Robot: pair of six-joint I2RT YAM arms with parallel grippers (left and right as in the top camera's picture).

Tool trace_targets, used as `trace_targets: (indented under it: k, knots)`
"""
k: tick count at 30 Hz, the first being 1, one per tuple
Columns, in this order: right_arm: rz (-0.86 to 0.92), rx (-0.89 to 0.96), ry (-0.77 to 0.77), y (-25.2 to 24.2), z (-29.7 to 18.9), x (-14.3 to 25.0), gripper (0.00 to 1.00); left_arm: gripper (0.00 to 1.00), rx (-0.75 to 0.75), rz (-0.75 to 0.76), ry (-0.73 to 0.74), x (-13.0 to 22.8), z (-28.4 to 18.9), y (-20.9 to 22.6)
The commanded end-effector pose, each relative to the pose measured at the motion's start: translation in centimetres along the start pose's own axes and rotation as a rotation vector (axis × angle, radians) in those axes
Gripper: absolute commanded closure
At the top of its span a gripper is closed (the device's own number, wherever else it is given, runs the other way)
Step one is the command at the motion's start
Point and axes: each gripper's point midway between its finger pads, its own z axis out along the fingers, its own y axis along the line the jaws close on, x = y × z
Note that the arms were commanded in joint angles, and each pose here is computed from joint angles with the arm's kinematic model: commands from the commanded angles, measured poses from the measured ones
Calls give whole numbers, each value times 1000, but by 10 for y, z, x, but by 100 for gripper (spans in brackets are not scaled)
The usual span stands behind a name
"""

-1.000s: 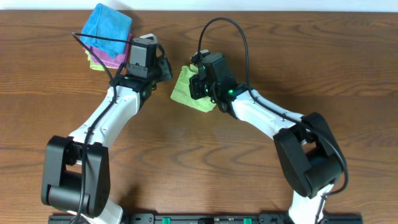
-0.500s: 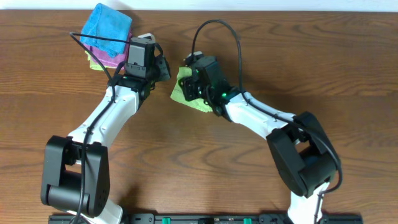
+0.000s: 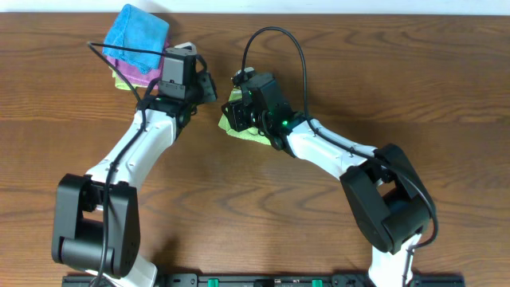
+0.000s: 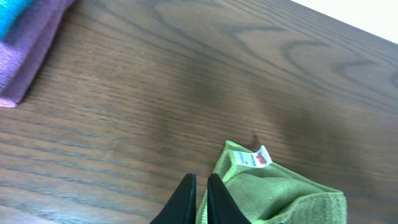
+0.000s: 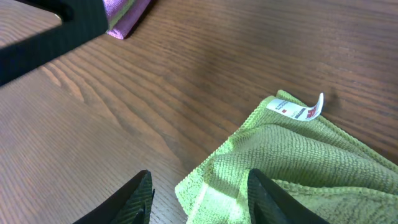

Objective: Fold the cloth
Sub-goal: 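Release the cloth from the right gripper and retract the right arm to rest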

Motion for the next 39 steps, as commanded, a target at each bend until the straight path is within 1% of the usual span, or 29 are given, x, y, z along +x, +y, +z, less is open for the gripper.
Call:
trace_targets:
  k: [1, 4, 5, 6, 7, 8, 9, 10, 12, 15, 16, 19, 22, 23, 26, 29, 31, 39]
  knots:
    - [11, -11, -23, 5, -7, -15, 50, 88, -19, -4, -38, -17, -8, 6]
    - [20, 5, -12, 1, -15, -17, 49, 84, -28, -12, -28, -17, -11, 11]
    - [24, 17, -13, -1, -21, -20, 50, 81, -27, -12, -23, -16, -12, 11]
    - [27, 30, -20, -4, -26, -23, 48, 72, -27, -12, -20, -16, -14, 11]
    - [30, 48, -32, -7, -33, -29, 36, 54, -23, -13, -13, -14, -16, 10]
    - [37, 73, -50, -12, -47, -39, 16, 28, -2, -12, 1, -12, -21, 6]
    - [42, 85, -56, -15, -55, -43, 1, 9, 11, -13, 10, -11, -23, 4]
    - [49, 96, -59, -17, -65, -47, 1, 5, 22, -14, 18, -10, -25, 2]
    - [76, 127, -55, -28, -94, -54, 1, 5, 49, -17, 42, -6, -32, -2]
    - [116, 172, -26, -44, -136, -54, 1, 5, 91, -26, 82, 0, -39, -7]
    - [111, 171, -15, -46, -147, -53, 1, 5, 112, -31, 100, 3, -40, -9]
    - [88, 173, 2, -47, -199, -51, 1, 5, 200, -63, 183, 16, -46, -17]
    - [45, 202, 6, -50, -241, -44, 1, 5, 220, -117, 256, 30, -46, -17]
    - [30, 211, 10, -50, -254, -39, 2, 5, 231, -123, 281, 36, -45, -19]
    - [4, 240, 24, -53, -288, -19, 6, 5, 274, -140, 351, 52, -42, -27]
    - [15, 266, 7, -56, -314, 7, 6, 5, 275, -169, 395, 64, -35, -31]
    - [38, 281, -23, -59, -328, 34, 5, 5, 281, -183, 438, 76, -29, -35]
    - [167, 283, -110, -54, -355, 113, 3, 5, 280, -241, 560, 109, -6, -32]
